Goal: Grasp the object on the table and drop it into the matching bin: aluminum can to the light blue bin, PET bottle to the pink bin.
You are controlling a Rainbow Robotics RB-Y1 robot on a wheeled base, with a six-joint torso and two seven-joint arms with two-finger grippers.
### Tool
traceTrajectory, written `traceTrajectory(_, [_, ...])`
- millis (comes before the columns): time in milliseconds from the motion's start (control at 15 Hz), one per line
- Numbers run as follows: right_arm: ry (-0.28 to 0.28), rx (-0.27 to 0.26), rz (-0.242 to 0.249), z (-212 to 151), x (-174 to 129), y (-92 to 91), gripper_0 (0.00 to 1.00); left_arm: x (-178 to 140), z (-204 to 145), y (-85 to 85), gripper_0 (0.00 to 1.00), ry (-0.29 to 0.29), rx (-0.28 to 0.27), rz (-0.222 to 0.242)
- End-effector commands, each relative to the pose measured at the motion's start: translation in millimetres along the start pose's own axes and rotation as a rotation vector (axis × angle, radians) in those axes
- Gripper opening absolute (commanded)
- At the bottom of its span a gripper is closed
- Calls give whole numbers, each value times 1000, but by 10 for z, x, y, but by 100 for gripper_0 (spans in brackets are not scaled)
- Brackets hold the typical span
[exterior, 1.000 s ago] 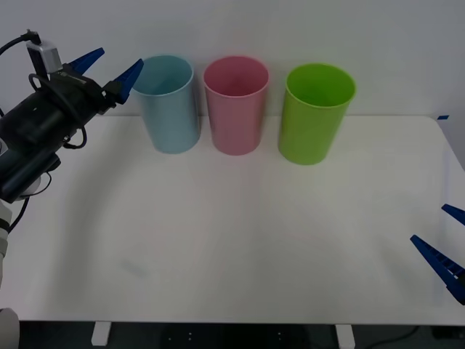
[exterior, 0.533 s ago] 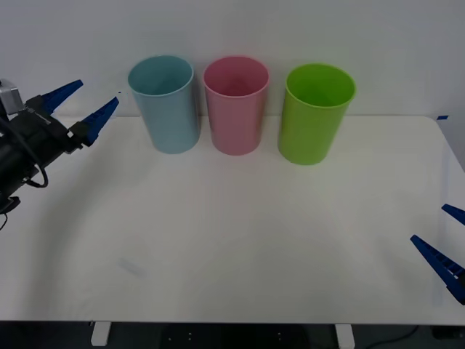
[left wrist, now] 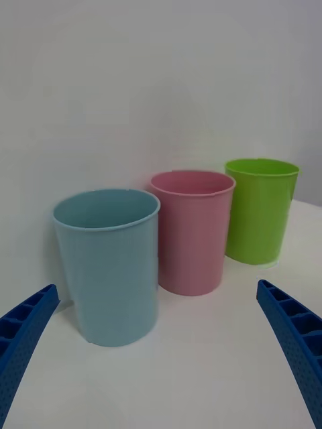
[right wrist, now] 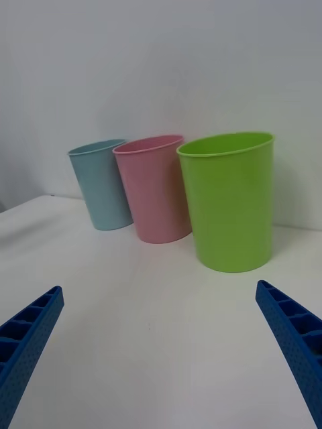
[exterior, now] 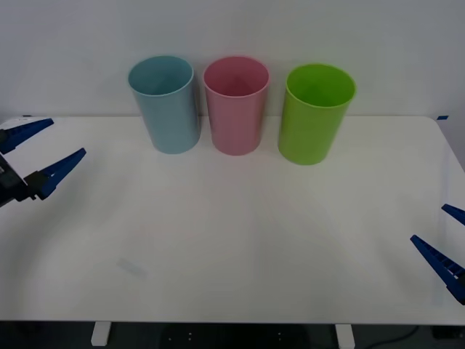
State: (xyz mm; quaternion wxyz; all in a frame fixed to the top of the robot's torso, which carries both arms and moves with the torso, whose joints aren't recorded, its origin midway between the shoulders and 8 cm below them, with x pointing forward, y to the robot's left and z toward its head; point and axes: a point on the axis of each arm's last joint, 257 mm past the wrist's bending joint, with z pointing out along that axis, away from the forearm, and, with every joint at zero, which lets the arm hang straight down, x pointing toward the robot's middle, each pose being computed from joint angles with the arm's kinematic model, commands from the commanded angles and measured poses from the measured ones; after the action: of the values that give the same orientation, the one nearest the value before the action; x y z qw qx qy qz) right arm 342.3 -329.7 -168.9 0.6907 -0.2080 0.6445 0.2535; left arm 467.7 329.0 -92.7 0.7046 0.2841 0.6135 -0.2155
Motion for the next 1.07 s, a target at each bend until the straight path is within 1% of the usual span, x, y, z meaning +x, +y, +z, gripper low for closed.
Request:
traceTrajectory(67, [0, 0, 0, 0, 0, 0, 100, 69, -272, -141, 100, 32, 15, 22])
traceTrajectory(200, [0, 0, 0, 0, 0, 0, 100, 120, -443, -231, 100, 53, 29, 27])
traceTrajectory(333, [0, 0, 0, 0, 0, 0, 100, 166, -563, -307, 100, 68, 31, 28])
traceTrajectory(400, [0, 0, 0, 0, 0, 0, 100, 175, -630, -373, 100, 68, 34, 21])
traceTrajectory(533, [0, 0, 0, 0, 0, 0, 100, 211, -730, -444, 100, 79, 34, 14])
traceTrajectory(733, [0, 0, 0, 0, 0, 0, 100, 222, -775, -480, 100, 77, 35, 4])
traceTrajectory(1067, [0, 0, 0, 0, 0, 0, 100, 249, -751, -514, 100, 79, 43, -11])
